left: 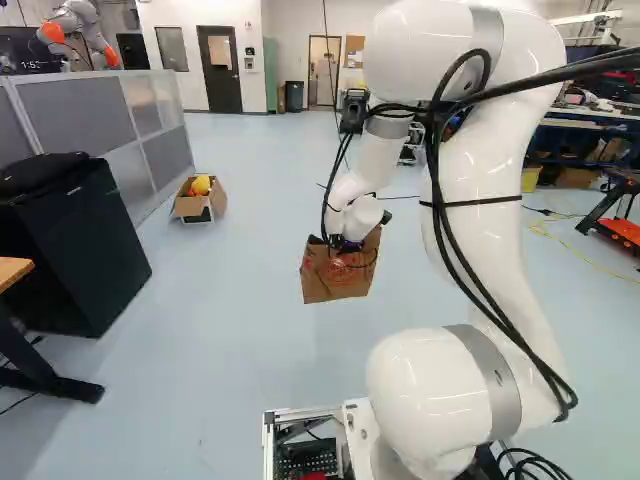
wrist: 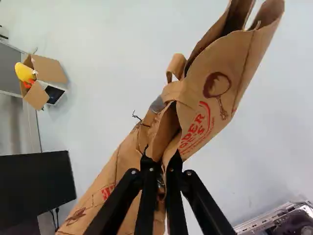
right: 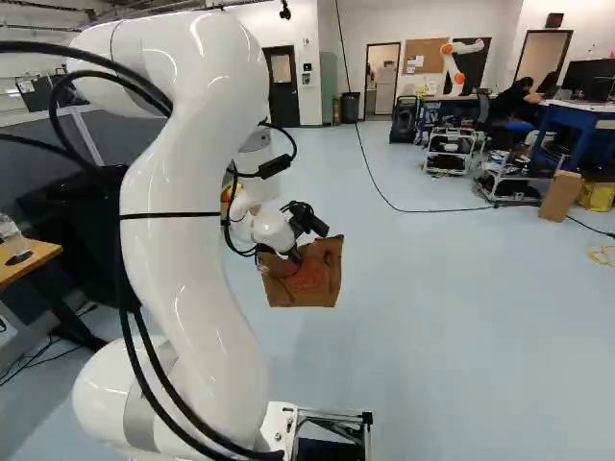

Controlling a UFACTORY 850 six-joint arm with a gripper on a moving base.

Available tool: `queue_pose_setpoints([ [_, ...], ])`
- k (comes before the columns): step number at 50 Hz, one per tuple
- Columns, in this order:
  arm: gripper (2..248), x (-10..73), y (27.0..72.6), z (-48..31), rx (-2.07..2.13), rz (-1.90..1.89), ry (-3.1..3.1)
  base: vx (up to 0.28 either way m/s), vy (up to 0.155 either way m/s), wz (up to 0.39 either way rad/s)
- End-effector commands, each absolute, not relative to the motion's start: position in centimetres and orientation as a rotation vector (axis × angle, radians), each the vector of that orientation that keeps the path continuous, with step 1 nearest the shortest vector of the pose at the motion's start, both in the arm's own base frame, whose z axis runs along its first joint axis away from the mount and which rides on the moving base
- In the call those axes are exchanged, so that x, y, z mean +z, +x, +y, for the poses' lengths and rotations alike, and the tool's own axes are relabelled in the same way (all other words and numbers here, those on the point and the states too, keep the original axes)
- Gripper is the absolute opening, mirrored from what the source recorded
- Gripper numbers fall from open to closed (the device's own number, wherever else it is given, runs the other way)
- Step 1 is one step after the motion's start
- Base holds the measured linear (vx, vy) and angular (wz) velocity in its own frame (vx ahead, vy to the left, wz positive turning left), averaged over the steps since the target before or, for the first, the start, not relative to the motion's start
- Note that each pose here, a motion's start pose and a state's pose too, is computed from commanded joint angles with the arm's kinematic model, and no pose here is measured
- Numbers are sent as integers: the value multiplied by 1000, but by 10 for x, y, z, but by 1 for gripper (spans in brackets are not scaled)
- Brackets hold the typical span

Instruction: Pick up the grocery bag from the ground

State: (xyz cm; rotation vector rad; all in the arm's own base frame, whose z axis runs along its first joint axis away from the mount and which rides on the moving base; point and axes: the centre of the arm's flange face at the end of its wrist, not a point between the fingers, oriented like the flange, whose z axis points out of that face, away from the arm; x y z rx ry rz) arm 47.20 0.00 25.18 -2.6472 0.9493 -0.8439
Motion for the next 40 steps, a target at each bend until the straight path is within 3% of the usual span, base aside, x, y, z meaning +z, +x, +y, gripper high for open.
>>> queue_pose_setpoints([
  [40, 25, 285, 442, 0, -1007, 775, -2653, 0, 0, 0],
])
